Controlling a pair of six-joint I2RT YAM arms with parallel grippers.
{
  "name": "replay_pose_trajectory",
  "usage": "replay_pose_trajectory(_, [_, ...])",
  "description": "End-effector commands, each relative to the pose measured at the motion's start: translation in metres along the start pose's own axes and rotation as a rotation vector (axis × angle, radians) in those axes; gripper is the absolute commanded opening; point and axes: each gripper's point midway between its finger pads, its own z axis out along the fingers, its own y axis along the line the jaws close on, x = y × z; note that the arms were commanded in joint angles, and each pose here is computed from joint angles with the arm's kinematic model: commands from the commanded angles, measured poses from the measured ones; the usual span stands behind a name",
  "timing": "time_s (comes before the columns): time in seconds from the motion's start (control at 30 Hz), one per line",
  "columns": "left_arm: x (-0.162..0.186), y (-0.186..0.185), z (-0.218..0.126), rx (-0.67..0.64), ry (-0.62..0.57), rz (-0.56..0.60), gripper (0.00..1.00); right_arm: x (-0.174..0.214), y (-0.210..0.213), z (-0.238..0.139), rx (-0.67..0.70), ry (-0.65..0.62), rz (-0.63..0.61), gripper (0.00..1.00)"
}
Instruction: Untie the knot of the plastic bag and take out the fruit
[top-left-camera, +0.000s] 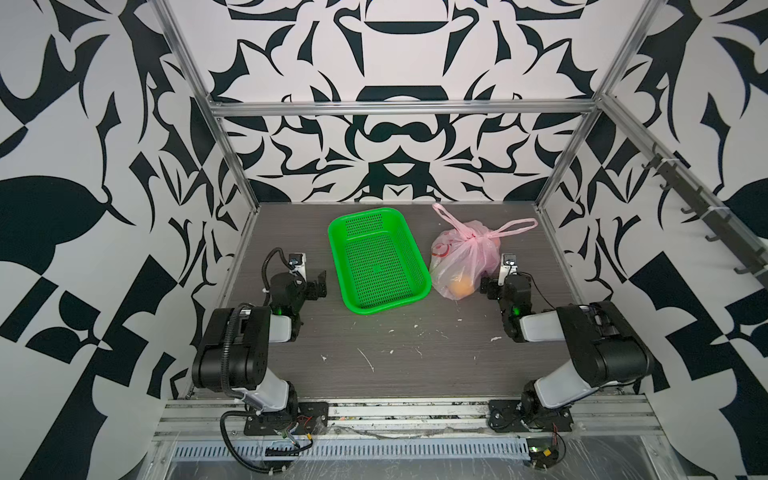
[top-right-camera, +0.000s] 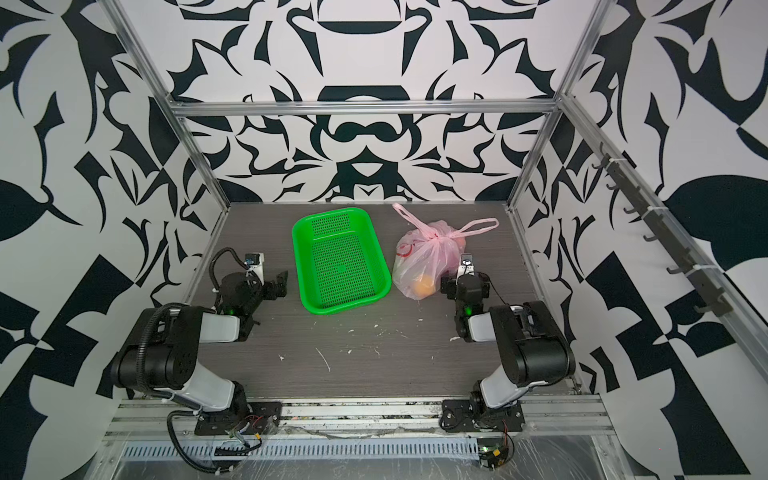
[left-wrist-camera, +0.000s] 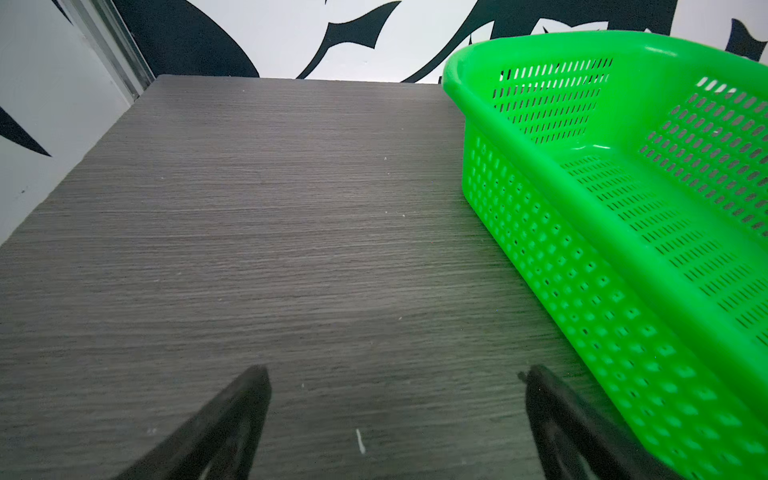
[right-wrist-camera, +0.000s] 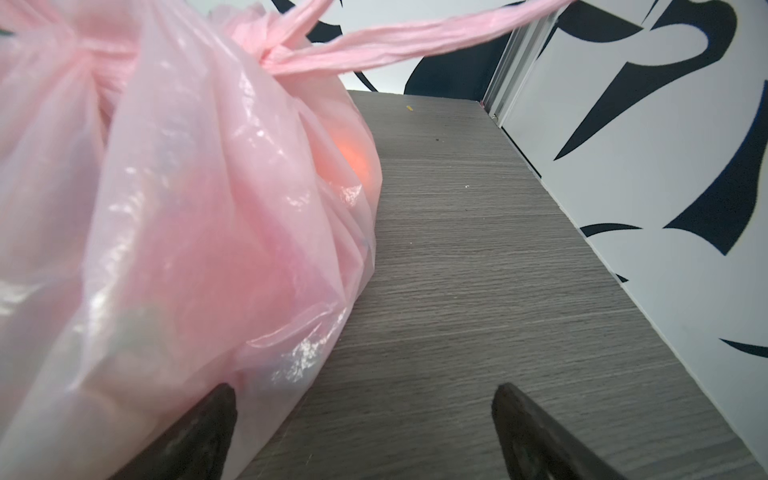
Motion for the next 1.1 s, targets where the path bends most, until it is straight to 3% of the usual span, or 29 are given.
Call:
replay_pose_trajectory(0.0, [-0.01,-0.003,0.002,0.012,-0.025,0.008,0.99,-0.008,-0.001,-0.001,0.001,-0.034,0.016,0.99])
replay_pose_trajectory(0.83, [-0.01,-0.005,0.001,0.021,-0.032,0.016,0.99,-0.008,-0.002,-0.001,0.004,-0.033,0.015,0.99])
replay_pose_trajectory(1.07, [-0.044,0.0,-0.016,-0.023,-0.029,-0.004,0.99,-0.02,-0.002,-0.009,-0.008,-0.044,0.017,0.99])
